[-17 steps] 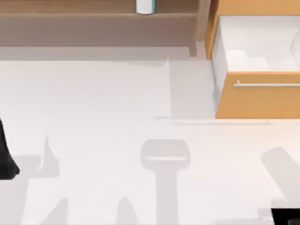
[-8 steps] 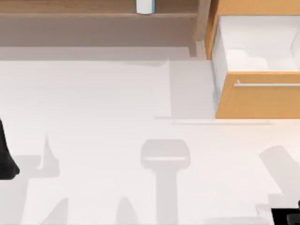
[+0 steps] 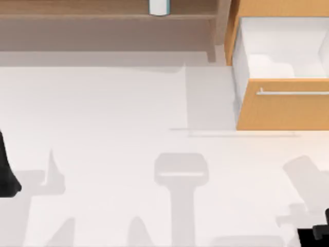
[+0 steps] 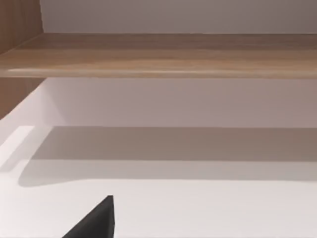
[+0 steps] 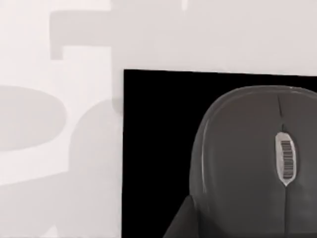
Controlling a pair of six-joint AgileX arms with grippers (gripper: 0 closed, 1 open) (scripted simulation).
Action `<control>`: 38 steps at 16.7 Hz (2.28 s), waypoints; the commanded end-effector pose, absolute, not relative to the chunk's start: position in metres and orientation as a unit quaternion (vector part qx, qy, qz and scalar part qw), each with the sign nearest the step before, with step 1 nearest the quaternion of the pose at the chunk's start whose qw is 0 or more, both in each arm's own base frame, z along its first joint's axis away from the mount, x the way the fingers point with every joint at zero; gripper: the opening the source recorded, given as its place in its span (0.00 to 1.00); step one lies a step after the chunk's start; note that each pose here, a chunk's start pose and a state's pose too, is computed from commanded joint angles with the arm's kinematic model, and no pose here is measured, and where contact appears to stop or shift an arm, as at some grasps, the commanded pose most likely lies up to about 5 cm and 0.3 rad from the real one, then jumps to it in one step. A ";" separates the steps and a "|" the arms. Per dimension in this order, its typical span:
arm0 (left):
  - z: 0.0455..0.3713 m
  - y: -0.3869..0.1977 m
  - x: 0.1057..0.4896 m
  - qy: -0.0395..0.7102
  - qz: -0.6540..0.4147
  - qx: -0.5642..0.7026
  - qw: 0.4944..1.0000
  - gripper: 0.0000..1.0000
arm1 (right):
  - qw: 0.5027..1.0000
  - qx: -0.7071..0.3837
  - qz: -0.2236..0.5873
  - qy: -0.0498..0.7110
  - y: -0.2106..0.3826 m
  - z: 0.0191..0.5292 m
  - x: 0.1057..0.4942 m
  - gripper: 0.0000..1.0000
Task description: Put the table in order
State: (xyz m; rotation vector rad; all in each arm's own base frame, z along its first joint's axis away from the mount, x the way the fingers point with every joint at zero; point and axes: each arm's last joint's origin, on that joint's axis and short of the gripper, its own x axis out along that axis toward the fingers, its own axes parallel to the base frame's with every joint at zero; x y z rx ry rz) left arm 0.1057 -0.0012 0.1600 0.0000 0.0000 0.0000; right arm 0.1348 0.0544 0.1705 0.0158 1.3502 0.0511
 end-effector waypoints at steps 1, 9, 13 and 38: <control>0.160 -0.001 0.106 0.000 0.000 0.000 1.000 1.00 | 0.783 0.008 0.025 0.622 0.055 0.171 0.135 0.00; 0.160 -0.001 0.106 0.000 0.000 0.000 1.000 1.00 | 0.786 0.010 0.024 0.618 0.054 0.169 0.136 0.00; 0.160 -0.001 0.106 0.000 0.000 0.000 1.000 1.00 | 0.770 0.004 0.016 0.638 0.053 0.158 0.133 0.00; 0.160 -0.001 0.106 0.000 0.000 0.000 1.000 1.00 | 0.742 -0.007 0.005 0.670 0.050 0.143 0.126 1.00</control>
